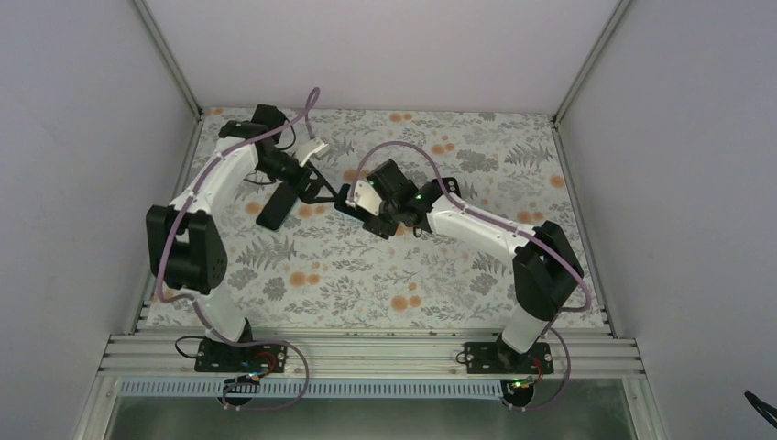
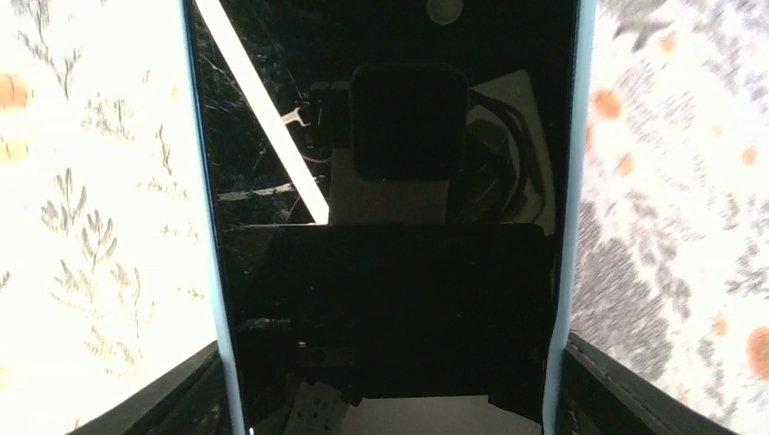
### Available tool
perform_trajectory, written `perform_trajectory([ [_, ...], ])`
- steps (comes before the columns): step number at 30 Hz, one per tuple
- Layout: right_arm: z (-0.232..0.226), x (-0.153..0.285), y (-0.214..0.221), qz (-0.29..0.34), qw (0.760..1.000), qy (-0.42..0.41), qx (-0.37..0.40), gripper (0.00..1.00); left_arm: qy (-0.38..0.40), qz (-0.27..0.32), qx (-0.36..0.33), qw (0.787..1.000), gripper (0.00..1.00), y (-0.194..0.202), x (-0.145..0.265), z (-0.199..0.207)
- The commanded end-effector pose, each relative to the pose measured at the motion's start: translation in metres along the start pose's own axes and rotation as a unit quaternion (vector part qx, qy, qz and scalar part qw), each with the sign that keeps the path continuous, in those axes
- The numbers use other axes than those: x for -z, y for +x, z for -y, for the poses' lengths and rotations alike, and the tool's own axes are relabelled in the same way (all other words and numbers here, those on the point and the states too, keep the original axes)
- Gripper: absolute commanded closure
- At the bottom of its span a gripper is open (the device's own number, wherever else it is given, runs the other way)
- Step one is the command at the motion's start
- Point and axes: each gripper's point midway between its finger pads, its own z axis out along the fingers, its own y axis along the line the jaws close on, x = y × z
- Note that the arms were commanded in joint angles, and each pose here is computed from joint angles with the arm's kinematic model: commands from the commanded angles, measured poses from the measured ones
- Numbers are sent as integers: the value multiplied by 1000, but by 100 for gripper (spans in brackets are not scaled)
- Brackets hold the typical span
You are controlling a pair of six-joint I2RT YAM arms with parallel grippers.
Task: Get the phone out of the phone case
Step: Pick up the phone at the center of the board.
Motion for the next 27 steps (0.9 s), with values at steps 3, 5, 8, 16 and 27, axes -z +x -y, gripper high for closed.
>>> perform_trajectory([
  [3, 28, 23, -59, 73, 995, 64, 3, 44, 85, 1, 46, 995, 0, -12, -9, 11],
  [5, 31, 25, -69, 82, 994, 71, 5, 44, 93, 3, 53, 994, 0, -14, -11, 10],
  [8, 33, 26, -84, 94, 993, 76, 7, 44, 105, -1, 58, 993, 2, -14, -16, 12],
  [16, 31, 17, -99, 98, 992, 78, 7, 42, 150, 20, 54, 987, 38, -27, -10, 27],
  [27, 17, 56, -63, 100, 995, -2, 6, 0, 156, 42, 8, 987, 98, -33, 0, 37],
])
